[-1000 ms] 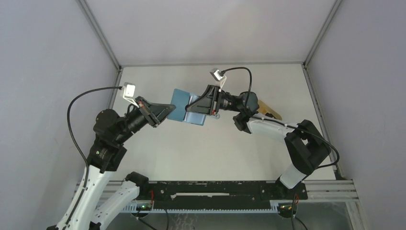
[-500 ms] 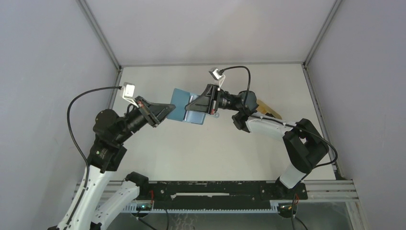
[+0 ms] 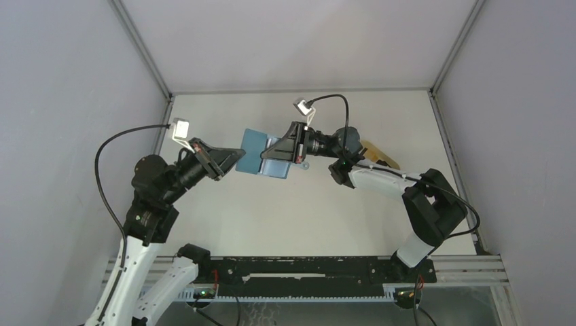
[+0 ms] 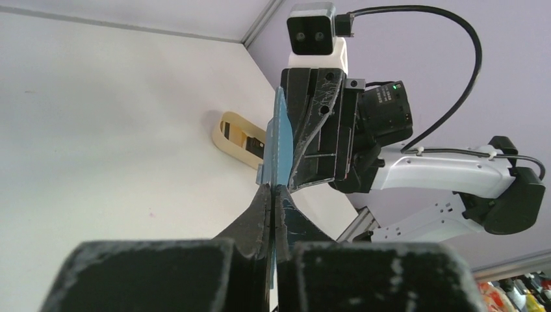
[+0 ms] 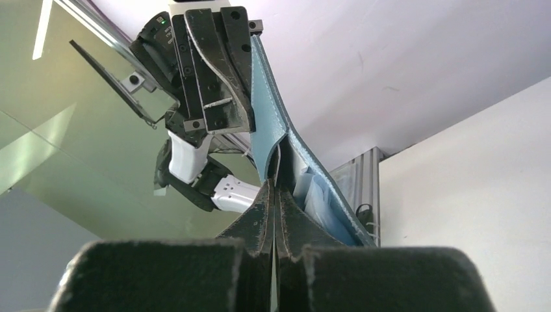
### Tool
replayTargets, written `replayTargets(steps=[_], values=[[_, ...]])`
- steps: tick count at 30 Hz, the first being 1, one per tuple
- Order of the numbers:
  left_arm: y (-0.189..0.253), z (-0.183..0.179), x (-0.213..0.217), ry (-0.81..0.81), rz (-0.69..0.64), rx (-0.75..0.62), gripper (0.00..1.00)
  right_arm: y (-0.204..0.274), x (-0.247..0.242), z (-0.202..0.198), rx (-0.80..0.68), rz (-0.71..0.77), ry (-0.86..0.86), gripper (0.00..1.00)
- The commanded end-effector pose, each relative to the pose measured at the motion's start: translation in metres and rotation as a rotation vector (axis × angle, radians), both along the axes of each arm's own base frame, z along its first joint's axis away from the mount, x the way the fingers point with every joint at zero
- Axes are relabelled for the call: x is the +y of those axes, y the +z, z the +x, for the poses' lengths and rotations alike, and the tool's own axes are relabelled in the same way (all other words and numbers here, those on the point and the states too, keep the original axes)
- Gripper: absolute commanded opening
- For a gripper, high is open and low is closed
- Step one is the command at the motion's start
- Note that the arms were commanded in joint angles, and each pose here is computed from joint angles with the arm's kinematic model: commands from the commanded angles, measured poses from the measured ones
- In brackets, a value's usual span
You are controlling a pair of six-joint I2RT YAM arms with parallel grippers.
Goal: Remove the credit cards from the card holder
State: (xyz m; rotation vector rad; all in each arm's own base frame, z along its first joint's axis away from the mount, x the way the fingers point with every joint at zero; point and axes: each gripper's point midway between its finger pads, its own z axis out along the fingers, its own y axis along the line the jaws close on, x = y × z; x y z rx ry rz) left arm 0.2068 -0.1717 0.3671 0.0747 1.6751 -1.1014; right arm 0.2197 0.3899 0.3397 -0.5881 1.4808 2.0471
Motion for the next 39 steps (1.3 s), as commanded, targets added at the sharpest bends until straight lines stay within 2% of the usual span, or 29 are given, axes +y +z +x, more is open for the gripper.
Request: replayTargets(steps=[1,15,25,33,39], values=[[0.005,-0.005,0.001,-0.013,-0.022,-0.037,0.00,0.017,-0.002,-0.004,-0.071,0.012,-0.011,0.00],[0.007,-0.006,0.007,0.003,-0.023,-0.058,0.00,-0.017,-0.007,0.001,-0.034,-0.077,-0.034,0.00],[0.007,-0.002,0.013,0.025,-0.002,-0.070,0.00,-0.059,-0.029,0.008,0.016,-0.160,-0.088,0.00],[-0.020,0.012,0.013,0.038,0.003,-0.020,0.00,-0.115,-0.102,0.024,0.120,-0.287,-0.286,0.00],[-0.049,0.022,0.000,-0.030,-0.019,0.038,0.00,-0.129,-0.183,0.057,0.217,-0.396,-0.579,0.00]])
